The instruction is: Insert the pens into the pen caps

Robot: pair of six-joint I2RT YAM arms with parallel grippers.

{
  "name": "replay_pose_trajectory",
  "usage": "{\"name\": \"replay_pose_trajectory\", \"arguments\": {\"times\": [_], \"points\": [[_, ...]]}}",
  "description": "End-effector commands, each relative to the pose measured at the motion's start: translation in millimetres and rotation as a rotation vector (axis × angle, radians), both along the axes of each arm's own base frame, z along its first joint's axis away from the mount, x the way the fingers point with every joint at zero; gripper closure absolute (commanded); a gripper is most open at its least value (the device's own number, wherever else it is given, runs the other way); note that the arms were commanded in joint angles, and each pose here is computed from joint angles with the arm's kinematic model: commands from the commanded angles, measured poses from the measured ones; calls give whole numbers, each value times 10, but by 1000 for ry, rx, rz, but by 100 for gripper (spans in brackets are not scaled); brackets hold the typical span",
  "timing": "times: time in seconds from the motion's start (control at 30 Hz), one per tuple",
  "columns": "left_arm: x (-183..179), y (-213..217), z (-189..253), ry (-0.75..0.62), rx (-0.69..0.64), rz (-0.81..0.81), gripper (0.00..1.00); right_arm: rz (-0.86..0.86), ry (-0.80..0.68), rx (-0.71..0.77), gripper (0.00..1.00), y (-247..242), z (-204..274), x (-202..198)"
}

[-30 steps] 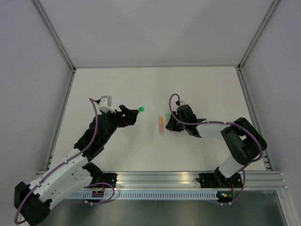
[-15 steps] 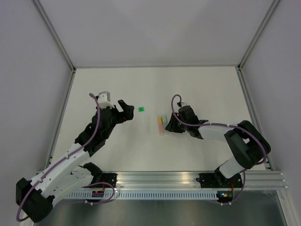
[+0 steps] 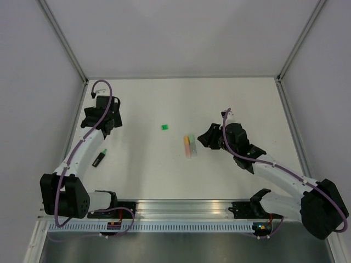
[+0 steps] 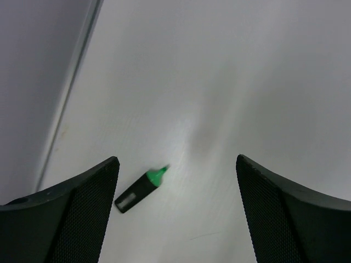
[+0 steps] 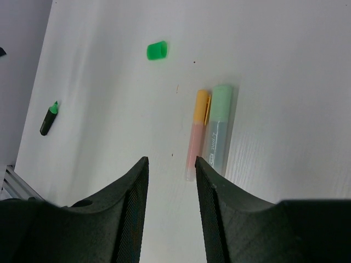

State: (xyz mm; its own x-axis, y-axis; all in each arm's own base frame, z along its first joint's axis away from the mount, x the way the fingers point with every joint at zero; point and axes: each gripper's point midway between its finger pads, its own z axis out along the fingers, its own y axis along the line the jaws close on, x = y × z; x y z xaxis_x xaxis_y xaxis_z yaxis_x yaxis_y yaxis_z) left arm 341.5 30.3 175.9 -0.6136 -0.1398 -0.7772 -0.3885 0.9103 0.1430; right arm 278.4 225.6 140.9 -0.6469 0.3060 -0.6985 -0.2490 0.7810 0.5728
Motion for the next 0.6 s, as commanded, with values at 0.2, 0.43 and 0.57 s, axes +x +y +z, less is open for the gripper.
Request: {"name": "replay_pose_trajectory", "arguments": {"times": [0.2,0.43,0.57], "points": [[-458,472,-507,471,95,-146,14,-3,-39,41,54,-39,141,-78],[-580,422,-859,571,37,-116,25,33,-22,72,54,41,141,-122],[-710,392,-1205,645,22,-148,27,71,-8,86,54,92,146,-172]]}}
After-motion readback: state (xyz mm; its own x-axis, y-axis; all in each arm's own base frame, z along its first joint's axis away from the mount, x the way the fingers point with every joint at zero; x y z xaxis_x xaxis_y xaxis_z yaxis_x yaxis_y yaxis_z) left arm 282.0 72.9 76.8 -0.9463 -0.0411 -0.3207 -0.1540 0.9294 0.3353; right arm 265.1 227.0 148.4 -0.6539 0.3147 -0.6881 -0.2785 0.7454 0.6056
